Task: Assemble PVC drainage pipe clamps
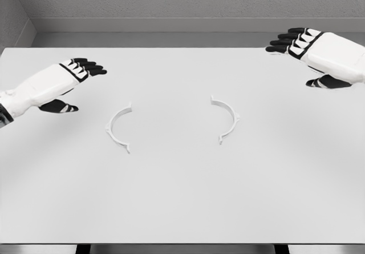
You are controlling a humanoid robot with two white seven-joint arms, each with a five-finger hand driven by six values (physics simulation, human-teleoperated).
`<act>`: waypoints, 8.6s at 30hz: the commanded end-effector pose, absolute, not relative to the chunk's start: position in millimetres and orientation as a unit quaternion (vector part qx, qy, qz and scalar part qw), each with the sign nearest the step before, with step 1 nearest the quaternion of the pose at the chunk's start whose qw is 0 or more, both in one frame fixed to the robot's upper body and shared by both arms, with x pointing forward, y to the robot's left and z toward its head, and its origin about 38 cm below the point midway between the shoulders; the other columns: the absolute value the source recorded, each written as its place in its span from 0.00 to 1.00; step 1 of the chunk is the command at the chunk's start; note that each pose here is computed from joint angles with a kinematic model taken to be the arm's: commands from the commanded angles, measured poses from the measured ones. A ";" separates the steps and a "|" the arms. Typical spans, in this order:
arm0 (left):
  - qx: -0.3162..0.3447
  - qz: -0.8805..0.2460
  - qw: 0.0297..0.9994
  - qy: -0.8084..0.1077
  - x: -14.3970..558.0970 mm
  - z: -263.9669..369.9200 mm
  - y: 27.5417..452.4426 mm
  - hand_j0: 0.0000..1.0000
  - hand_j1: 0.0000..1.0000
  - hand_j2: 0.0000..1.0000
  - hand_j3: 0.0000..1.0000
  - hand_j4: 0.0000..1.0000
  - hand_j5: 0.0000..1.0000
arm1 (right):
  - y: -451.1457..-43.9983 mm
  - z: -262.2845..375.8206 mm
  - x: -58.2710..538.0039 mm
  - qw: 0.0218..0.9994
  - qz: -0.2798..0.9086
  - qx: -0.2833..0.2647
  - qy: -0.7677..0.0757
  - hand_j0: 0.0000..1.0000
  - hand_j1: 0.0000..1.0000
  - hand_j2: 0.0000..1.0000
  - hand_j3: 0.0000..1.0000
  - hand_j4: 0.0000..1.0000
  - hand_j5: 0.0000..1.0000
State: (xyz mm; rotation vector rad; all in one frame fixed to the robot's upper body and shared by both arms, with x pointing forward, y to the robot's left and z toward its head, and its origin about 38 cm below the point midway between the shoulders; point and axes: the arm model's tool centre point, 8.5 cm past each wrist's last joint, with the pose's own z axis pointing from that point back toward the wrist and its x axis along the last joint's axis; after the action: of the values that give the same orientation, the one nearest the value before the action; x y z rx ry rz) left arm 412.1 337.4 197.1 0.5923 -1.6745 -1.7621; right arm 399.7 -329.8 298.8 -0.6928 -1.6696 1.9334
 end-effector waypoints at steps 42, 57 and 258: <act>0.167 -0.674 0.359 -0.624 418.6 129.3 300.1 1.00 1.00 1.00 1.00 1.00 1.00 | -269.7 131.2 460.9 0.440 0.635 -0.077 -0.631 1.00 1.00 1.00 1.00 1.00 1.00; 0.151 -0.671 0.360 -0.631 421.5 124.3 283.9 1.00 1.00 1.00 1.00 1.00 1.00 | -268.7 126.0 473.3 0.456 0.628 -0.070 -0.627 1.00 1.00 1.00 1.00 1.00 1.00; 0.106 -0.673 0.328 -0.655 418.4 125.8 218.5 1.00 1.00 1.00 1.00 1.00 1.00 | -382.9 191.4 415.8 0.458 0.538 -0.095 -0.701 1.00 1.00 1.00 1.00 1.00 1.00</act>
State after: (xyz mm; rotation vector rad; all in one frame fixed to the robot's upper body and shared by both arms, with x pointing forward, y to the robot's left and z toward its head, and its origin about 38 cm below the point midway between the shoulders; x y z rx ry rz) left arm 417.5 216.5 128.0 0.2802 -1.7207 -1.7735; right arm 415.5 -382.3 189.9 -0.2366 -1.7232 1.3325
